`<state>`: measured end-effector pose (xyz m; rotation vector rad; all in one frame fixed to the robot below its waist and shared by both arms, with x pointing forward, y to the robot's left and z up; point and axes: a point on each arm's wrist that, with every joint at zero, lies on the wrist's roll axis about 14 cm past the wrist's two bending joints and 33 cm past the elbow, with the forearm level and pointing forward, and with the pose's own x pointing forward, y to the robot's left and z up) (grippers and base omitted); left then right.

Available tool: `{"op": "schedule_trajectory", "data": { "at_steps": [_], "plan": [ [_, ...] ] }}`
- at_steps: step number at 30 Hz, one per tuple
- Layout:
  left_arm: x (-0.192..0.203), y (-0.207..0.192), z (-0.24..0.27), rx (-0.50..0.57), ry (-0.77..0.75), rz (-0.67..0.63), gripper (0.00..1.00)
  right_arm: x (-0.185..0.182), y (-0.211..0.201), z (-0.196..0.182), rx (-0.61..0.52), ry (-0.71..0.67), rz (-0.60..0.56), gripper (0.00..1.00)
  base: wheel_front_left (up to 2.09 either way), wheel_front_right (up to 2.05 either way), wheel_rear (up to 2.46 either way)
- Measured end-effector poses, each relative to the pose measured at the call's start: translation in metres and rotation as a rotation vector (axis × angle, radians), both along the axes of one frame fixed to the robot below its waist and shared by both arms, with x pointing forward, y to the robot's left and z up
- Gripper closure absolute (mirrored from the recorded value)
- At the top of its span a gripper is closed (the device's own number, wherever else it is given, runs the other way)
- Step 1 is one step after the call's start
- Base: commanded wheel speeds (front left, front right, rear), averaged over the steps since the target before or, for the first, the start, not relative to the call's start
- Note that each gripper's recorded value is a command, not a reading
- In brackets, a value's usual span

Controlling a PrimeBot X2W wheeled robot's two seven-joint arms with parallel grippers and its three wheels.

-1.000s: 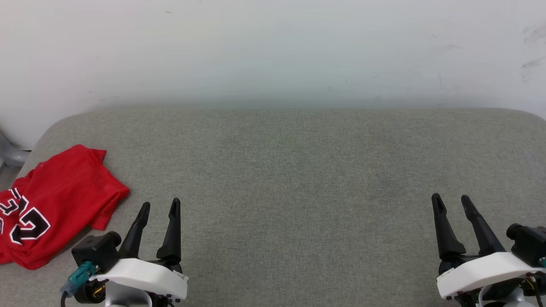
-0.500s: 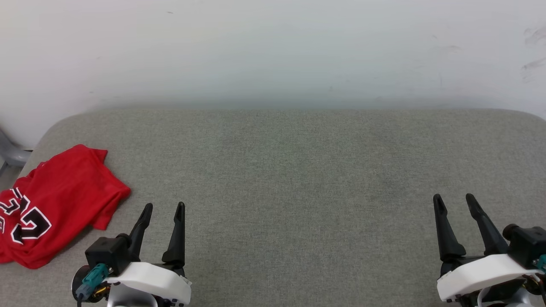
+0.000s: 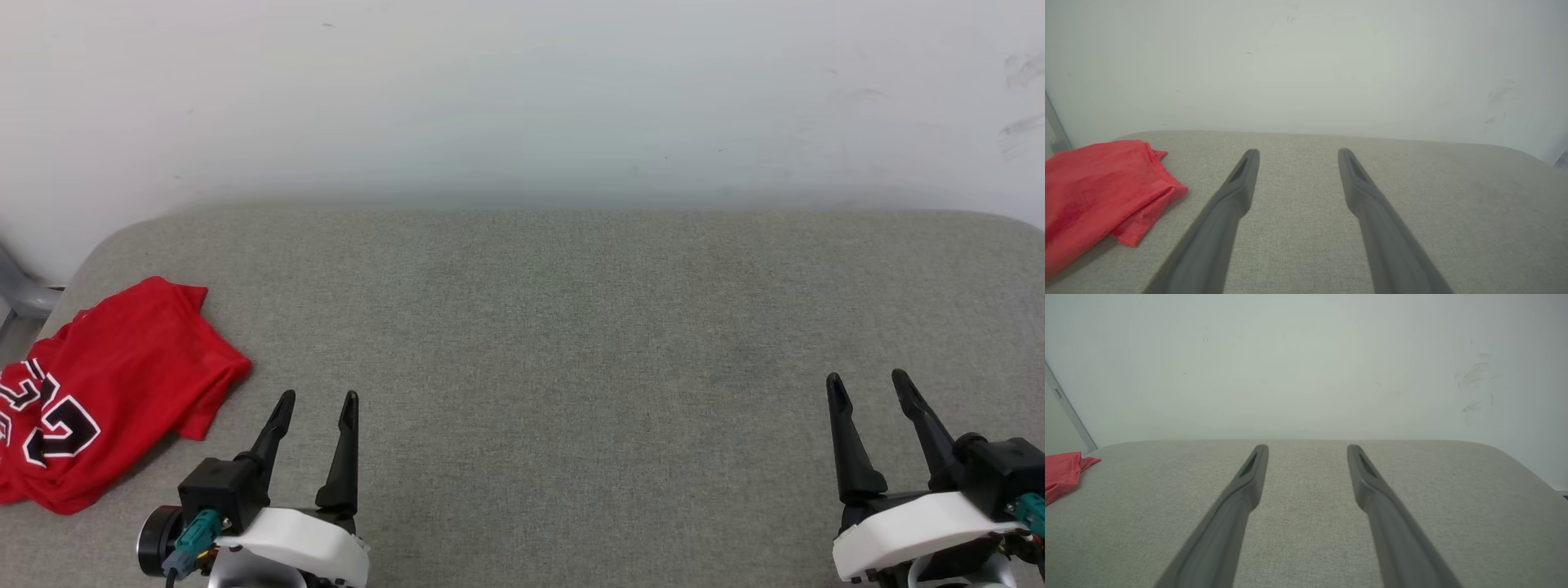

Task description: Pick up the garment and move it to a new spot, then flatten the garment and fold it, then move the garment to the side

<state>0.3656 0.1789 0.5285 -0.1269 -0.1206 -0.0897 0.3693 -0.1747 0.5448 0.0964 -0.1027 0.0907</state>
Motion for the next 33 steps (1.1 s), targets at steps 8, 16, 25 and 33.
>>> {"op": "schedule_trajectory", "data": {
  "at_steps": [8, 16, 25, 33],
  "plan": [
    [-0.001, -0.001, -0.003, 0.021, -0.003, -0.006, 0.0, -0.001, 0.001, 0.001, -0.026, -0.012, 0.0, 0.0, 0.0, 0.0, 0.0],
    [-0.002, 0.005, -0.003, 0.063, -0.009, 0.011, 0.0, 0.0, 0.006, 0.001, -0.066, -0.017, 0.013, 0.0, 0.0, 0.0, 0.0],
    [-0.013, 0.031, -0.001, 0.08, -0.022, 0.09, 0.0, 0.009, 0.032, 0.002, -0.087, -0.028, 0.088, 0.0, 0.0, 0.0, 0.0],
    [-0.034, 0.065, -0.001, 0.074, -0.017, 0.2, 0.0, 0.02, 0.07, -0.002, -0.073, -0.02, 0.198, 0.0, 0.0, 0.0, 0.0]
  ]
}}
